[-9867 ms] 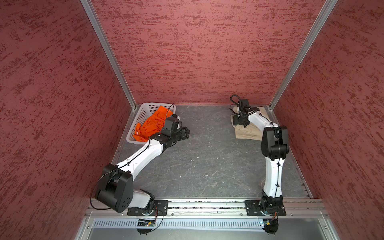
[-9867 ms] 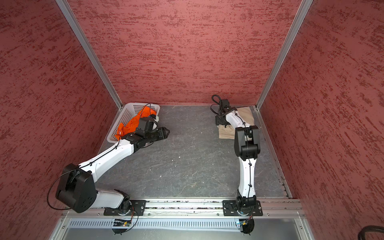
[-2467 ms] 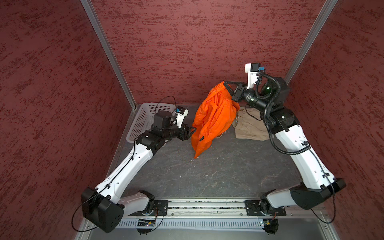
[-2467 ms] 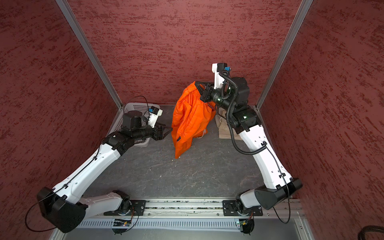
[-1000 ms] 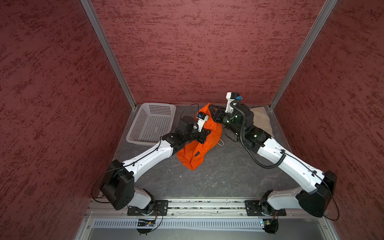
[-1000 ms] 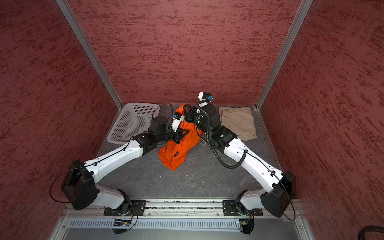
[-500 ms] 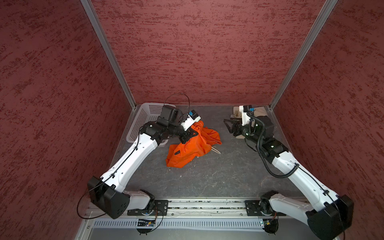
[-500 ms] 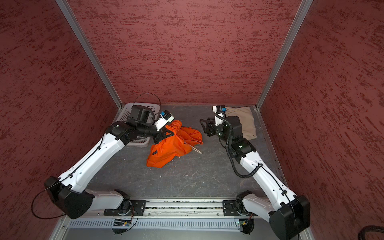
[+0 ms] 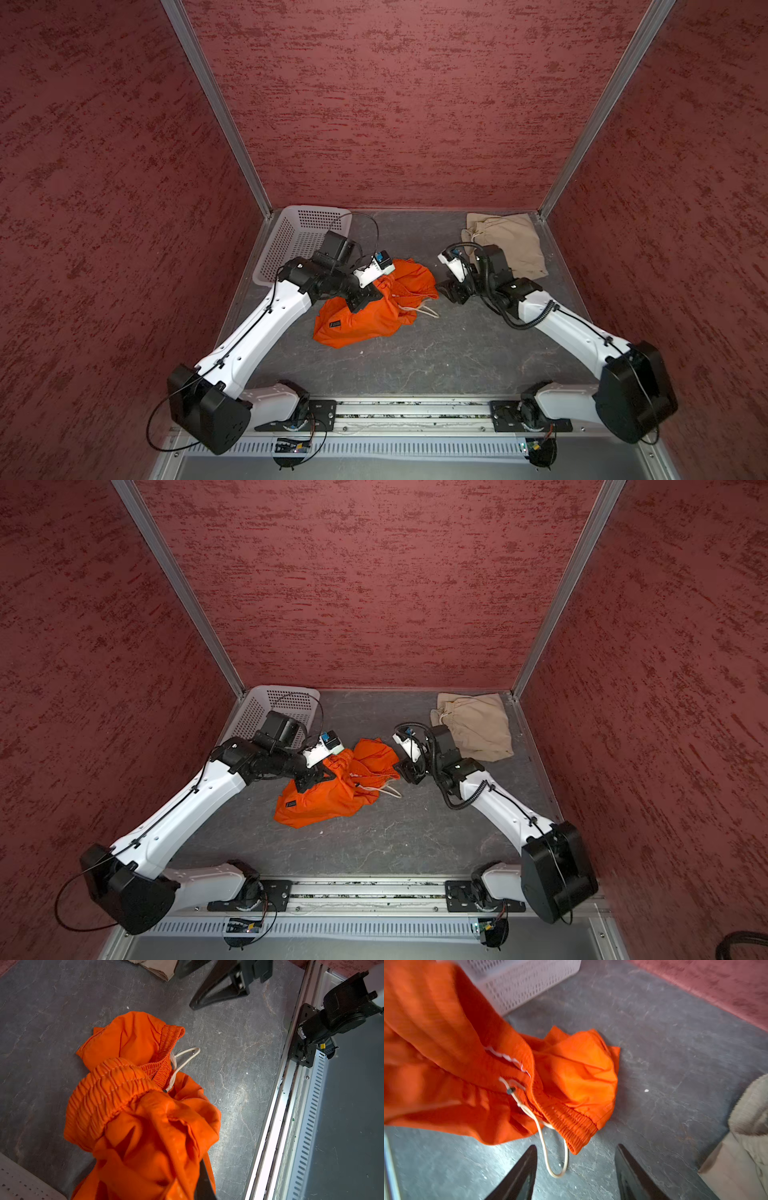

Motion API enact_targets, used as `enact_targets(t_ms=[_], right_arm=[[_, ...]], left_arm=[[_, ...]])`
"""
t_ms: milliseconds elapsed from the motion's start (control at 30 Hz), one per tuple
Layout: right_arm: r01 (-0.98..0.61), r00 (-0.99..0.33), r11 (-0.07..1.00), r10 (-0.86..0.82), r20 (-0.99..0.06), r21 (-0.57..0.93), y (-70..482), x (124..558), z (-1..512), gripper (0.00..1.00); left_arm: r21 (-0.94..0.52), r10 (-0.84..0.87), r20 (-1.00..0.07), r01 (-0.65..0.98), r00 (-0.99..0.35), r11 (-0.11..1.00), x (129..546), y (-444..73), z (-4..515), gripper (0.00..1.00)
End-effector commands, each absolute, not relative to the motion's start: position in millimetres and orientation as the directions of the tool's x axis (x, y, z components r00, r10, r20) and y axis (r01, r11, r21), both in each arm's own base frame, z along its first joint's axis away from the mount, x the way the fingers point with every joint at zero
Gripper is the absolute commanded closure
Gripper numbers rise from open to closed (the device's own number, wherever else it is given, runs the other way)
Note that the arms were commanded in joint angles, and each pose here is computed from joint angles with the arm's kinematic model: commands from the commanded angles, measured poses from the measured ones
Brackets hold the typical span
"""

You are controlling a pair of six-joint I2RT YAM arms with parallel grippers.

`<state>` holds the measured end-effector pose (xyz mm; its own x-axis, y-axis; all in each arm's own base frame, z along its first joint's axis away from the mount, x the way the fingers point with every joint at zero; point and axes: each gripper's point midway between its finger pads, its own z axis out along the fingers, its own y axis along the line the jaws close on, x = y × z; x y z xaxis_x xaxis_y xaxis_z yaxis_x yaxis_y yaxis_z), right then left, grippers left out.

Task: Fold and stack the shorts
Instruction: 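Raise the orange shorts high with both grippers, stretching the waistband between them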

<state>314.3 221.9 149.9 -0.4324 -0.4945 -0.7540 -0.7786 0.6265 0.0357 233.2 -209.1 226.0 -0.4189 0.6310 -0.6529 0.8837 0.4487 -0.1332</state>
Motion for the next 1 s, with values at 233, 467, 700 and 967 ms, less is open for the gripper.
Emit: enact_targets(t_ms=[233,467,700,967], right_arm=[[-0.883,-0.134,0.362,-0.803,-0.581,-0.298,249.7,338.4,88.7,0.34],[-0.857,-0.116,0.397,-0.770,-0.628,-0.328,260.1,355.6,96.1,0.81],[-0.845,-0.097,0.465,-0.619,-0.780,-0.263,255.6,331.6,194.4,1.00],[-0.796,-0.053,0.567,-0.414,-0.909,-0.212,222.7,289.9,318.2,1.00]], left_arm=[[-0.118,0.575,-0.706,0.870,-0.413,0.479,239.1,-207.3,241.1,0.94],[-0.083,0.536,-0.733,0.838,-0.418,0.540,248.4,-199.0,253.4,0.95],[0.074,0.504,-0.776,0.739,-0.379,0.670,273.3,-163.5,301.9,0.94],[0.253,0.488,-0.820,0.575,-0.299,0.778,306.8,-114.7,368.7,0.93]])
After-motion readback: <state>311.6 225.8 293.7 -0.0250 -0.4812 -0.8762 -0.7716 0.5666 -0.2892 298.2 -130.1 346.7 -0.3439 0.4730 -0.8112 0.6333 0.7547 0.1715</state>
